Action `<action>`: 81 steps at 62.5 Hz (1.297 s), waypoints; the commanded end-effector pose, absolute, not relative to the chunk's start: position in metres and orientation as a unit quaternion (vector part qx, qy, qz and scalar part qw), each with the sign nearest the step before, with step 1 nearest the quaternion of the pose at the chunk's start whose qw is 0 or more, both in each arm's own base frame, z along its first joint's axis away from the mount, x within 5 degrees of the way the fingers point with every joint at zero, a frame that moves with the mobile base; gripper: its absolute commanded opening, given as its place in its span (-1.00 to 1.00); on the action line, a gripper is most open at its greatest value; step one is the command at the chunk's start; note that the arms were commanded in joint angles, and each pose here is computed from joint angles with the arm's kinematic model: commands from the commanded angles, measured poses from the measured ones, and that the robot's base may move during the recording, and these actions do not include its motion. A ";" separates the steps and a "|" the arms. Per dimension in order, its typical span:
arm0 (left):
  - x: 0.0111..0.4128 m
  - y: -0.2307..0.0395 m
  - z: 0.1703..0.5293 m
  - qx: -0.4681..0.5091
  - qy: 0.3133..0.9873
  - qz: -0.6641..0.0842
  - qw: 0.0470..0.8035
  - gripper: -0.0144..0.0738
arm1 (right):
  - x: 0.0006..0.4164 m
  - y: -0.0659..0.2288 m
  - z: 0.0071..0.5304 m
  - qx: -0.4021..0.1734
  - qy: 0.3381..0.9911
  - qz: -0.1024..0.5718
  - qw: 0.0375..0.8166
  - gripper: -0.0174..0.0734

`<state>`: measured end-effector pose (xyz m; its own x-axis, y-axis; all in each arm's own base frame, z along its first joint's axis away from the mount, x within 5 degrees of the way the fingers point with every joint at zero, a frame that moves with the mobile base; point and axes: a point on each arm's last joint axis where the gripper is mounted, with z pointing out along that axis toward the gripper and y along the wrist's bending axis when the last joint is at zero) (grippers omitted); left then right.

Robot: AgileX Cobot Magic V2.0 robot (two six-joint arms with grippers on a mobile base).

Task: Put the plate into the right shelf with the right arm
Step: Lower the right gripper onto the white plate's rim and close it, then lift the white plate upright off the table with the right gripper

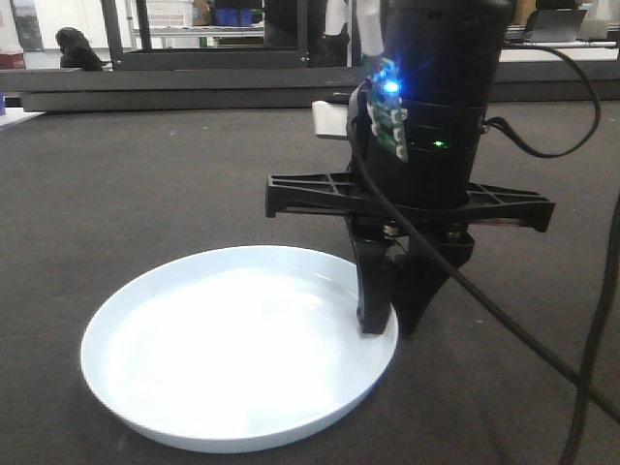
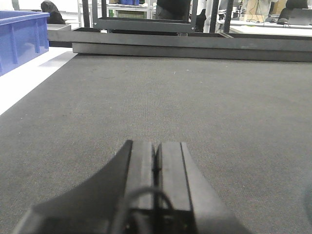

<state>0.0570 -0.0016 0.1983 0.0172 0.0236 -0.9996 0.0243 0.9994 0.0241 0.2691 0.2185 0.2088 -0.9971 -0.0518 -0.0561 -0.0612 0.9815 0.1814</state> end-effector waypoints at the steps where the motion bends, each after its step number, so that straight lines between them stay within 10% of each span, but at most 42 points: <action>1: 0.056 -0.001 0.203 0.007 0.669 -0.002 0.744 -0.96 | 0.269 0.218 0.235 -0.029 0.991 0.116 0.062 -0.49; 35: 0.056 -0.001 0.203 0.007 0.669 -0.002 0.744 -0.96 | 0.236 0.149 0.327 -0.092 0.931 0.190 0.297 -0.49; 81: 0.056 -0.001 0.203 0.007 0.669 -0.002 0.744 -0.96 | 0.130 0.008 0.334 -0.010 0.720 0.034 0.693 -0.49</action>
